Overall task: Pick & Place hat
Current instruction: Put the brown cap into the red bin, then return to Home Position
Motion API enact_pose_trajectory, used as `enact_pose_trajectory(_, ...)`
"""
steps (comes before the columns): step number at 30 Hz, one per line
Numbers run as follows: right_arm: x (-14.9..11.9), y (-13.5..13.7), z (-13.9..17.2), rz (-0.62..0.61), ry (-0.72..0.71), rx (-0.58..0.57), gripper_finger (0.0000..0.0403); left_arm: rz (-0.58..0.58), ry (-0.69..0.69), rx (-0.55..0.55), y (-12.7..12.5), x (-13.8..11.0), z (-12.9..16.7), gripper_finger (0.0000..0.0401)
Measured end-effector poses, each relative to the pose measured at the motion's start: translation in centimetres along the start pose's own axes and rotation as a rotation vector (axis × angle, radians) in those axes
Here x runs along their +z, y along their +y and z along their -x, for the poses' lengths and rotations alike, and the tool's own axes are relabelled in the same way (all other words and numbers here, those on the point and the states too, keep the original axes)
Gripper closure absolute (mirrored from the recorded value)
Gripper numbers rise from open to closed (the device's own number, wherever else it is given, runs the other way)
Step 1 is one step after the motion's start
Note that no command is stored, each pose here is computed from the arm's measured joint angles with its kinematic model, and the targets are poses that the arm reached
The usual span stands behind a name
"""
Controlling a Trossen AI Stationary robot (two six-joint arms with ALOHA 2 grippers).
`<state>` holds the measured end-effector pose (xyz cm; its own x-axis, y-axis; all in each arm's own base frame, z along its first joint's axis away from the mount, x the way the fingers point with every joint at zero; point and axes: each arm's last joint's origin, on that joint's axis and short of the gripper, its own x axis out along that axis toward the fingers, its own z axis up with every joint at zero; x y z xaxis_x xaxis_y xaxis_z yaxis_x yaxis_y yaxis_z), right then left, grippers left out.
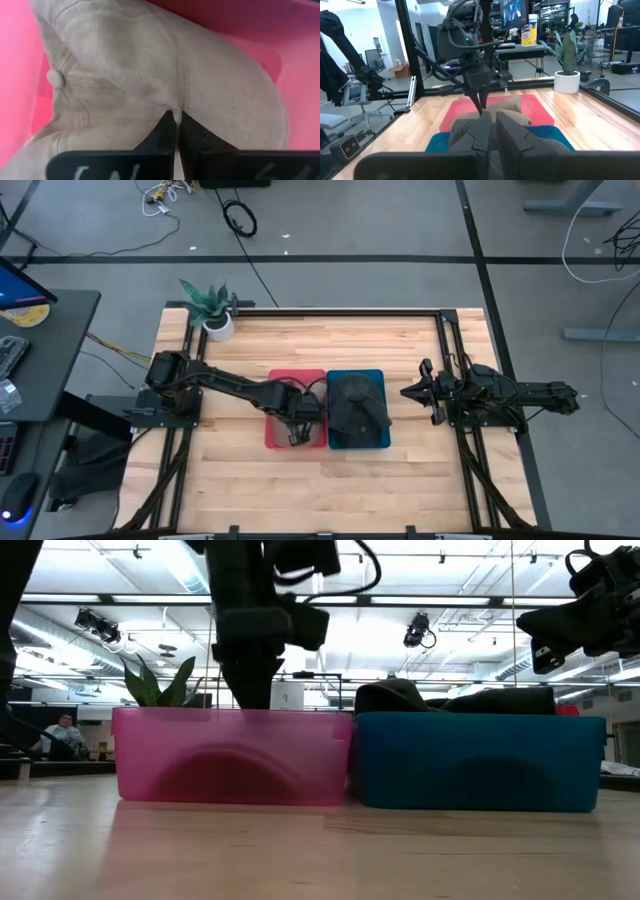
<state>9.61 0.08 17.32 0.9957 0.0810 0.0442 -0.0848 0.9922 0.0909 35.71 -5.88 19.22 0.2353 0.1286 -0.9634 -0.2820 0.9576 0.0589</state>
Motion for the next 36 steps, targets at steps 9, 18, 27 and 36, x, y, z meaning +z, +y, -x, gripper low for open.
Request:
enact_pose_trajectory(9, 0.0, 0.0, 0.0, 0.0, 0.0, 0.0, 0.0372, -0.025, 0.032, -0.03, 1.4, 0.0, -0.9, 0.0391)
enact_pose_trajectory(18, 0.0, 0.0, 0.0, 0.0, 0.0, 0.0, 0.0372, -0.039, 0.047, -0.053, 2.3, 0.3, -1.2, 0.0381)
enact_pose_trajectory(27, 0.0, 0.0, 0.0, 0.0, 0.0, 0.0, 0.0372, -0.056, 0.024, -0.047, 2.7, 0.3, -0.5, 0.0301)
enact_pose_trajectory(36, 0.0, 0.0, 0.0, 0.0, 0.0, -0.001, 0.0372, -0.074, -0.059, -0.049, 3.5, 0.1, 2.8, 0.0238)
